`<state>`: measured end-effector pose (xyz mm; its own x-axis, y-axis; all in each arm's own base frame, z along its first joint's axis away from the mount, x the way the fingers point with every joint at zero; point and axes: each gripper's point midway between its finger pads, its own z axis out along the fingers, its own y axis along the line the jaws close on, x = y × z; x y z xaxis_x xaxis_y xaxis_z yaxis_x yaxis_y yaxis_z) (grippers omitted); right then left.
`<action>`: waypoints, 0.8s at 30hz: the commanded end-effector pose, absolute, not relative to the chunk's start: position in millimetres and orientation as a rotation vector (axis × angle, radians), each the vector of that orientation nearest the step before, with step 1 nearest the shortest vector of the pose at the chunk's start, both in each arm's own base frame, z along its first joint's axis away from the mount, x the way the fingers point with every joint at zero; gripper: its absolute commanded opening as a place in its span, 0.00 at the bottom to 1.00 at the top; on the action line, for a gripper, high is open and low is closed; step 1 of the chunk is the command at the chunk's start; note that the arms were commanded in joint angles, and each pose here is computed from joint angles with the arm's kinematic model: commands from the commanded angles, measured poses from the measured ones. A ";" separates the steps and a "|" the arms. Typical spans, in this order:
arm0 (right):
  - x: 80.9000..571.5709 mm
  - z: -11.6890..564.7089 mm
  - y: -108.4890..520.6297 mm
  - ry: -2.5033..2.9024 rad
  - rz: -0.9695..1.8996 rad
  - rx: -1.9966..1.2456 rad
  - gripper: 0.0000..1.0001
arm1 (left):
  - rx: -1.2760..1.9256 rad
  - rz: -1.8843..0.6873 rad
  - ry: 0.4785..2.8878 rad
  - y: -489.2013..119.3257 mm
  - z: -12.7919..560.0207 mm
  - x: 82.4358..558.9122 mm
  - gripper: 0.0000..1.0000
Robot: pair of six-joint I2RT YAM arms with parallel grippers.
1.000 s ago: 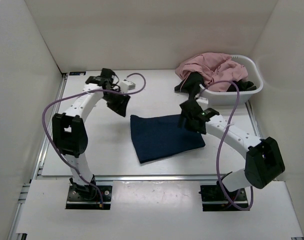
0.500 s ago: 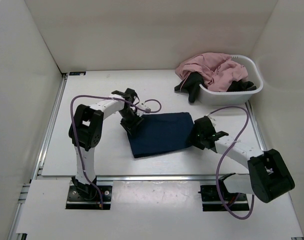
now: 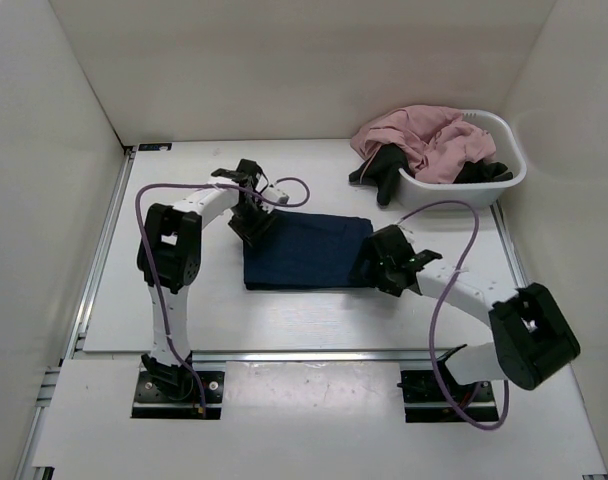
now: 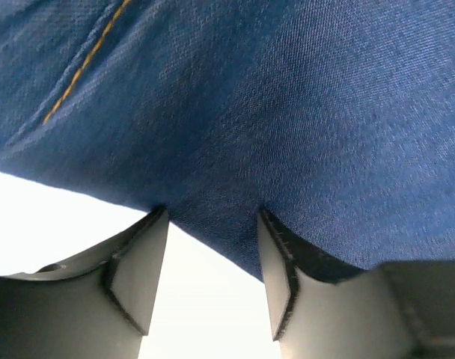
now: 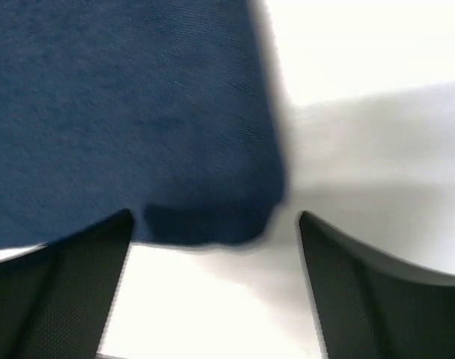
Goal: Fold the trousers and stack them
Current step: Fold the trousers
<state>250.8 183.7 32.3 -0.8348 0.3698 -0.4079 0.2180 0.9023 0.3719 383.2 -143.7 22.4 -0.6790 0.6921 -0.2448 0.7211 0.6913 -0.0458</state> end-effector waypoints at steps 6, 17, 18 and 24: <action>225.5 156.5 91.0 2.484 0.014 0.430 0.99 | 0.985 -0.260 2.260 -153.0 217.6 412.3 1.00; 206.6 290.9 -5.1 2.280 -0.397 0.508 0.99 | 0.248 0.305 2.326 44.9 270.5 353.3 1.00; 208.0 294.2 -7.2 2.283 -0.429 0.496 0.99 | 0.189 0.327 2.368 54.6 256.1 342.4 1.00; 220.2 320.5 -5.4 2.251 -0.430 0.459 0.99 | -0.141 0.513 2.525 102.3 186.9 269.3 1.00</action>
